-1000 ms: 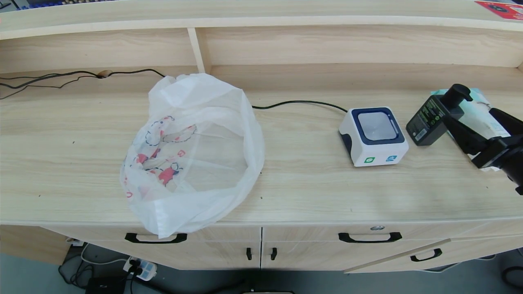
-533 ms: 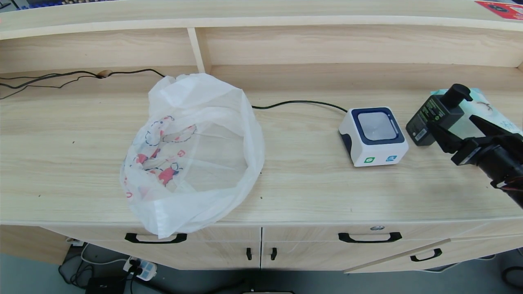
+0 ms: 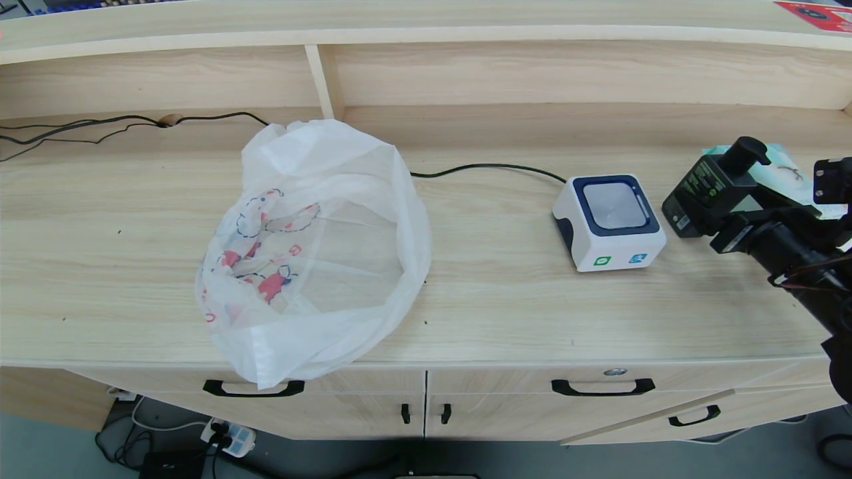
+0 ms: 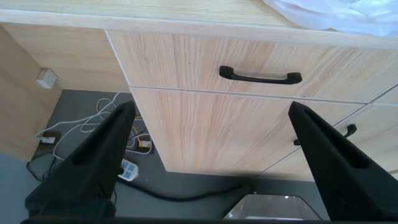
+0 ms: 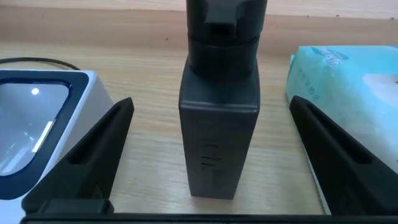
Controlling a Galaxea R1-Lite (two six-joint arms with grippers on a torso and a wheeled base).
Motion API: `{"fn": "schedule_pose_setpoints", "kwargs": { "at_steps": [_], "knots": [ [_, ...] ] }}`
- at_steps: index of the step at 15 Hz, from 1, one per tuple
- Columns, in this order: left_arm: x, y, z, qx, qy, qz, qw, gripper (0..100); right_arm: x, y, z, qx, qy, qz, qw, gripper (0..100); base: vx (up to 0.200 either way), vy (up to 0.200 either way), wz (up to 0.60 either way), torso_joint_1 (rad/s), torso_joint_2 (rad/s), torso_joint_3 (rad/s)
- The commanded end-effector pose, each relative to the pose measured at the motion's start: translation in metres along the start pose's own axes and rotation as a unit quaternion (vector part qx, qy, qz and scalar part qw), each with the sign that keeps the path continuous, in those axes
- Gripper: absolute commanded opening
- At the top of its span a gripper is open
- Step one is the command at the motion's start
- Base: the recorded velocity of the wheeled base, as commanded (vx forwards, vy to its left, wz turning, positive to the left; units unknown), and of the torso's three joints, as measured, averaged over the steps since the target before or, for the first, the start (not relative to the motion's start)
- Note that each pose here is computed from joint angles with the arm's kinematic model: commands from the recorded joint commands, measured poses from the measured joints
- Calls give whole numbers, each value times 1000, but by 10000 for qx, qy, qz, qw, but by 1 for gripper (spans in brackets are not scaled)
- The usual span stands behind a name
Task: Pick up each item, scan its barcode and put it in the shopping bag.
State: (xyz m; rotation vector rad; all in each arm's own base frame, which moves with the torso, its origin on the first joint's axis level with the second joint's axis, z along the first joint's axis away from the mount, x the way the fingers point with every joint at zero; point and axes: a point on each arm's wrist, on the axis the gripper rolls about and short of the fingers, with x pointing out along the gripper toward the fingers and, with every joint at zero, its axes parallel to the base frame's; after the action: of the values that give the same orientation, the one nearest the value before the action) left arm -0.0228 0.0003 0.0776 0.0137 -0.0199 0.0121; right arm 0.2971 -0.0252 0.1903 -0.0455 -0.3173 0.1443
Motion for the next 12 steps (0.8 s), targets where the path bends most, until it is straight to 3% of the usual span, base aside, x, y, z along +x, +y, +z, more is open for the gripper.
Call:
{"fn": "schedule_pose_setpoints", "kwargs": {
  "at_steps": [1,12],
  "knots": [
    [0,0,0,7,-15,2,10000,100,2,0,-3,6,25,1,10000,100,0,0,0,0,0,0],
    [0,0,1,76,-38,3,10000,100,12,-4,-8,90,3,-13,10000,100,0,0,0,0,0,0]
  ]
}}
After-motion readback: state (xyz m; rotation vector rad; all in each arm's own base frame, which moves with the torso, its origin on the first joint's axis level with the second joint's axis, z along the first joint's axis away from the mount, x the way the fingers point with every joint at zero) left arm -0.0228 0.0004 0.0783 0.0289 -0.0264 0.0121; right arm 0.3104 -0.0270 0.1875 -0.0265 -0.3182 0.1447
